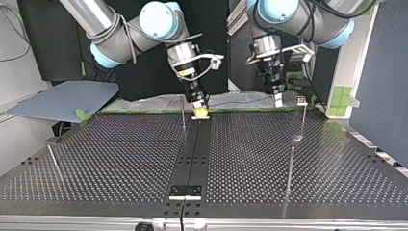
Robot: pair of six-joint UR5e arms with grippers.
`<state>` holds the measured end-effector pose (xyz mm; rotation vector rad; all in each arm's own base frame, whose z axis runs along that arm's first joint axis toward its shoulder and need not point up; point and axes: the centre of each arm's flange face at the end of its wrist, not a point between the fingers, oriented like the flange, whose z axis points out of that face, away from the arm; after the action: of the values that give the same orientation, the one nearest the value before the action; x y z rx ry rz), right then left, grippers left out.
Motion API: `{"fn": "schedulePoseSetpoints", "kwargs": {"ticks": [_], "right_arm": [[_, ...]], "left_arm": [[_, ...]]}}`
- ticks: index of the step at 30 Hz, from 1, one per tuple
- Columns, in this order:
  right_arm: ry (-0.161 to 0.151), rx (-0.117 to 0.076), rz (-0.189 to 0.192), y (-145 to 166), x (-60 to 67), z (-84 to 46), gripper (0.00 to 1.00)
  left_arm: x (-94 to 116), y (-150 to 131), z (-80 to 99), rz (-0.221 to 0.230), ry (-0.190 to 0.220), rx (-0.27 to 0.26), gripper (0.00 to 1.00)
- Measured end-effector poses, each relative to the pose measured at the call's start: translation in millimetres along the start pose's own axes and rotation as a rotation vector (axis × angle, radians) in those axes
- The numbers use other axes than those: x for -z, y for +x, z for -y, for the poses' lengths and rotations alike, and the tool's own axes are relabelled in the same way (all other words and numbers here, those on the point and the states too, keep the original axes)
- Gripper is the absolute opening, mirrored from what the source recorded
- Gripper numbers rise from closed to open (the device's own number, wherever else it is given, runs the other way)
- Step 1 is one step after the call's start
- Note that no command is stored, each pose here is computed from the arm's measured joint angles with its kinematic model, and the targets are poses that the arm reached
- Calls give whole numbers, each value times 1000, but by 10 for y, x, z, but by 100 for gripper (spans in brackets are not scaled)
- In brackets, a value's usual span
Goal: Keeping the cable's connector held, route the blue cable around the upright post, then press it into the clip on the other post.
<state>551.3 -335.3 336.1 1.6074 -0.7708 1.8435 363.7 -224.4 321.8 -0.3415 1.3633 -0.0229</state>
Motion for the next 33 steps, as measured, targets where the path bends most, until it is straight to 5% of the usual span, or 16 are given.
{"fn": "schedulePoseSetpoints", "kwargs": {"ticks": [12,20,33], "right_arm": [[31,-44,-81,444,-280,-4,0],[42,-47,-86,538,-447,-3,0],[64,-48,-96,686,-724,46,0]], "left_arm": [[-217,-782,73,92,3,10,0],[-334,-1120,114,118,27,7,0],[-863,-1164,48,59,23,-57,0]]}}
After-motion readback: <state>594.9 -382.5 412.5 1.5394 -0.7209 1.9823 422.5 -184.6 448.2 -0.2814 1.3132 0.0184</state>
